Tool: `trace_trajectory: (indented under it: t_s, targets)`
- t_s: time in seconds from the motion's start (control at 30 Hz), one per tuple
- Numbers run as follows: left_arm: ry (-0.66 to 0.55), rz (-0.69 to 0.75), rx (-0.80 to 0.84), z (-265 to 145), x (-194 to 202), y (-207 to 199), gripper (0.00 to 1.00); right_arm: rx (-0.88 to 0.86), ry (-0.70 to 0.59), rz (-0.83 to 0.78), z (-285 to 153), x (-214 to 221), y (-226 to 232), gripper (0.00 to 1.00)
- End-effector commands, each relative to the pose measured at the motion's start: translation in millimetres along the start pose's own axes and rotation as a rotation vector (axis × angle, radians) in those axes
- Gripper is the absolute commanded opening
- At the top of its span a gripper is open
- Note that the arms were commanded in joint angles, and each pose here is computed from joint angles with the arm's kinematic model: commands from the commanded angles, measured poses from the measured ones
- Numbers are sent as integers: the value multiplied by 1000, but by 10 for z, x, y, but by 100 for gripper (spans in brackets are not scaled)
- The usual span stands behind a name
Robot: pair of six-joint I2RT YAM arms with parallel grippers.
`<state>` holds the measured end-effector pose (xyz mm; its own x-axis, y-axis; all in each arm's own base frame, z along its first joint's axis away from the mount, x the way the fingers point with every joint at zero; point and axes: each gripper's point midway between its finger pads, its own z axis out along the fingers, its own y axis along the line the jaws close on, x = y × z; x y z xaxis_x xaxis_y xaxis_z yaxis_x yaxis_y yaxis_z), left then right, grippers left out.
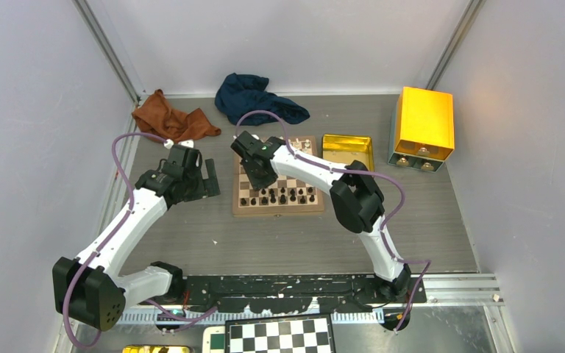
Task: Set up the chess pieces on the board
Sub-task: Place the chess piece on the chessboard, then pick up the chess piece from the storage box.
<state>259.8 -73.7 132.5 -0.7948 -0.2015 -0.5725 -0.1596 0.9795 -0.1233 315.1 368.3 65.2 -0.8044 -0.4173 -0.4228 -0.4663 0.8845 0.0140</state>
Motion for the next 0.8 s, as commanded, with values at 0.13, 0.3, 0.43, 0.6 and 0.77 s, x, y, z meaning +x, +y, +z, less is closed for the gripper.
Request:
trace_trajectory:
  t_s: [0.13,0.3,0.43,0.6,0.77]
  targets:
    - [-56,-5,33,-59,-176,-68,100,8,-127,9,-429,-368,-48,33]
    - [-55,-4,32,-62,-165,-61,100,95,-246,86,-710,-682,-446,33]
    - [-53,-5,32,-63,-160,-61,100,198,-325,204,-956,-877,-1041,42]
    - [-47,-5,33,-54,-149,-66,100,301,-355,354,-1155,-828,-1820,48]
    - [-38,-7,33,-32,-144,-76,100,388,-309,458,-1128,-554,-2383,50]
